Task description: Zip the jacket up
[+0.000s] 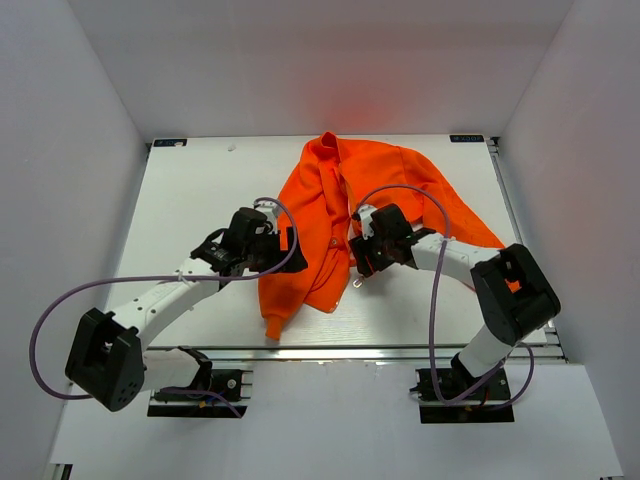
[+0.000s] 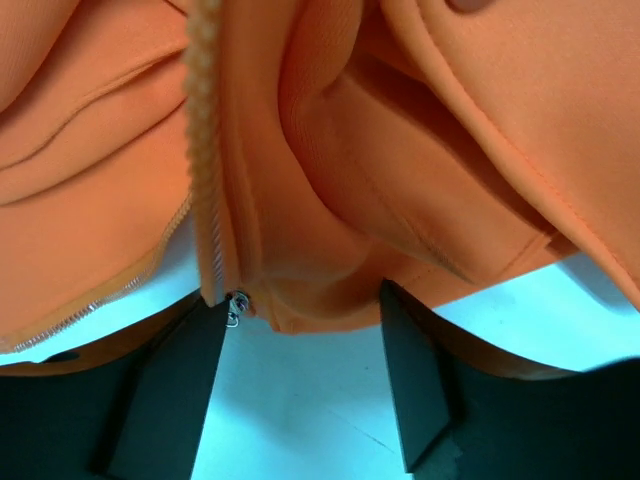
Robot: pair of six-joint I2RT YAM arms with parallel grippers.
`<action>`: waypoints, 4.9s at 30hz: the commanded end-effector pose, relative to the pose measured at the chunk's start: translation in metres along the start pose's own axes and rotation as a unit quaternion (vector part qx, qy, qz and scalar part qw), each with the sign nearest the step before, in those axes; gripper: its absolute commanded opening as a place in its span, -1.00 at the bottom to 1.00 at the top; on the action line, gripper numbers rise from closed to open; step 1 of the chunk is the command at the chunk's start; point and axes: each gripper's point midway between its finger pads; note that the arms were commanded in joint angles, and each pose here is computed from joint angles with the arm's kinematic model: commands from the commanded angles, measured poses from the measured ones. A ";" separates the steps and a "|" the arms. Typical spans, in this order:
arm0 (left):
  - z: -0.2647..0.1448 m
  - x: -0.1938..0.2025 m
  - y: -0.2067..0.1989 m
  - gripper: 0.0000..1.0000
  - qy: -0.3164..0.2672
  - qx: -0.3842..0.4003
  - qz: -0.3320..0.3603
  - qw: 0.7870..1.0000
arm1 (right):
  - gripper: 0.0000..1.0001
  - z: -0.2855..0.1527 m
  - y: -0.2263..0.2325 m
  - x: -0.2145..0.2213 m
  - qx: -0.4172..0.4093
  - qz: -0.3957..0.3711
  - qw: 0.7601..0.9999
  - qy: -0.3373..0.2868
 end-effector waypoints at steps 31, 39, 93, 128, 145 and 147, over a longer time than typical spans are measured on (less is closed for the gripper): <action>-0.011 -0.017 -0.008 0.96 -0.026 0.013 0.008 1.000 | 0.38 -0.011 0.010 0.005 -0.073 0.046 0.996 -0.011; -0.011 -0.019 -0.010 0.96 -0.029 0.017 0.007 0.999 | 0.37 -0.012 0.005 0.011 -0.083 0.032 0.996 -0.006; -0.003 -0.013 -0.030 0.96 -0.008 0.065 0.023 0.998 | -0.69 0.005 0.005 0.017 -0.085 0.066 0.994 0.019; 0.063 0.066 -0.079 0.63 0.160 0.047 0.268 0.949 | -1.00 -0.068 -0.006 0.004 -0.051 0.124 0.988 -0.083; 0.087 0.092 -0.054 0.22 0.205 -0.038 0.233 0.950 | -1.00 -0.069 -0.013 0.010 -0.041 0.129 0.987 -0.084; 0.088 0.088 -0.061 0.22 0.194 -0.027 0.225 0.954 | -1.00 -0.069 -0.013 0.012 -0.040 0.130 0.987 -0.083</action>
Point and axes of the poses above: each gripper's point midway between its finger pads, its own z axis out along the fingers, its own y axis along the line the jaws close on, x = y × z, and after that the axes turned 11 degrees about z, right-handed
